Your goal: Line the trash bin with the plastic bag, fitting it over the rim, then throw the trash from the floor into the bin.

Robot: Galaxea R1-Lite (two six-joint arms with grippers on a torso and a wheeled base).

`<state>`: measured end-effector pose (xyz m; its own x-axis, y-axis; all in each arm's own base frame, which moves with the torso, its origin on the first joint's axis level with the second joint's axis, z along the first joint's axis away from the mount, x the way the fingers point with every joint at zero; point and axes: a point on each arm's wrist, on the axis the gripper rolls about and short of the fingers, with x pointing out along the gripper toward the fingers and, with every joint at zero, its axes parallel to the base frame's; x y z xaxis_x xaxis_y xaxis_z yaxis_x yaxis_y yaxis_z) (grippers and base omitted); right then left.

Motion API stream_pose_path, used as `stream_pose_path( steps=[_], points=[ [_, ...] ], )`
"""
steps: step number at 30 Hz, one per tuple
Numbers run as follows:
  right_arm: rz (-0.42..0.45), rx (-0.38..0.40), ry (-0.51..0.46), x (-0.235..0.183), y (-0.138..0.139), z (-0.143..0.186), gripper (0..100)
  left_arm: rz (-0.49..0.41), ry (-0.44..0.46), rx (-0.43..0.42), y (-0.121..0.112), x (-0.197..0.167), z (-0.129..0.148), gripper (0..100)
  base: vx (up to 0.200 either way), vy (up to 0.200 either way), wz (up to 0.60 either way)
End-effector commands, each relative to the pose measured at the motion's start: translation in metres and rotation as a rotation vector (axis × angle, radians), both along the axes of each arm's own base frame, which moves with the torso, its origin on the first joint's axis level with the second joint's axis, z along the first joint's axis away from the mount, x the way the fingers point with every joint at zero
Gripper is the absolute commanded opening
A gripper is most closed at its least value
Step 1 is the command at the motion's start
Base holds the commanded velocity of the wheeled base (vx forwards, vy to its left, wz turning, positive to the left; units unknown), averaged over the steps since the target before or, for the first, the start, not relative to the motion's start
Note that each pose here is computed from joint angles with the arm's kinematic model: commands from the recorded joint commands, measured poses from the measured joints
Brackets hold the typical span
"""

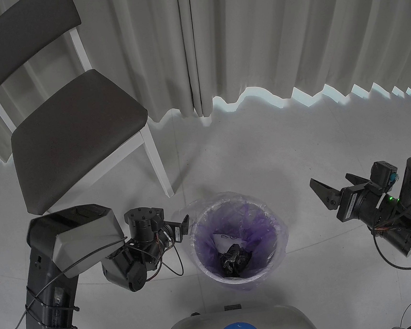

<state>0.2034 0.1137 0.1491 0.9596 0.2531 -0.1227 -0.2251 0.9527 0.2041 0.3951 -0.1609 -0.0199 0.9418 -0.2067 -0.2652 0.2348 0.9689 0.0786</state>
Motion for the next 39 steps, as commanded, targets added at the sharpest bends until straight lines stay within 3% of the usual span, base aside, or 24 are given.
stream_pose_path(
  steps=[1, 7, 16, 21, 27, 33, 35, 38, 39],
  points=[
    [0.001, 0.026, -0.045, -0.007, -0.006, 0.013, 100, -0.013, 0.052, 0.015, -0.002, 0.013, -0.030, 100, 0.000, 0.000, 0.00],
    [0.008, 0.021, -0.031, -0.007, -0.007, 0.010, 100, -0.055, 0.069, 0.001, -0.006, 0.028, -0.037, 100, 0.000, 0.000, 0.00],
    [0.013, 0.021, -0.011, -0.003, -0.012, 0.006, 100, -0.077, 0.127, 0.055, -0.008, 0.034, -0.054, 100, 0.000, 0.000, 0.00],
    [0.007, 0.012, 0.008, 0.000, -0.013, 0.001, 100, -0.042, 0.105, 0.053, -0.004, 0.039, -0.053, 100, 0.000, 0.000, 0.00],
    [-0.002, 0.006, 0.025, 0.004, -0.017, -0.003, 100, 0.079, 0.053, 0.061, 0.020, 0.042, -0.037, 100, 0.000, 0.000, 0.00],
    [-0.006, -0.014, 0.051, 0.002, -0.020, -0.008, 100, 0.101, 0.080, 0.068, 0.046, 0.011, -0.007, 100, 0.000, 0.000, 0.00],
    [-0.004, -0.023, 0.068, 0.001, -0.021, -0.009, 100, 0.064, 0.094, 0.082, 0.055, -0.013, 0.005, 100, 0.000, 0.000, 0.00],
    [-0.003, -0.036, 0.091, 0.000, -0.021, -0.011, 100, -0.061, 0.124, 0.109, 0.064, -0.047, 0.012, 100, 0.000, 0.000, 0.00],
    [-0.003, -0.036, 0.091, 0.000, -0.021, -0.011, 100, -0.061, 0.124, 0.109, 0.064, -0.047, 0.012, 100, 0.000, 0.000, 0.00]
  ],
)
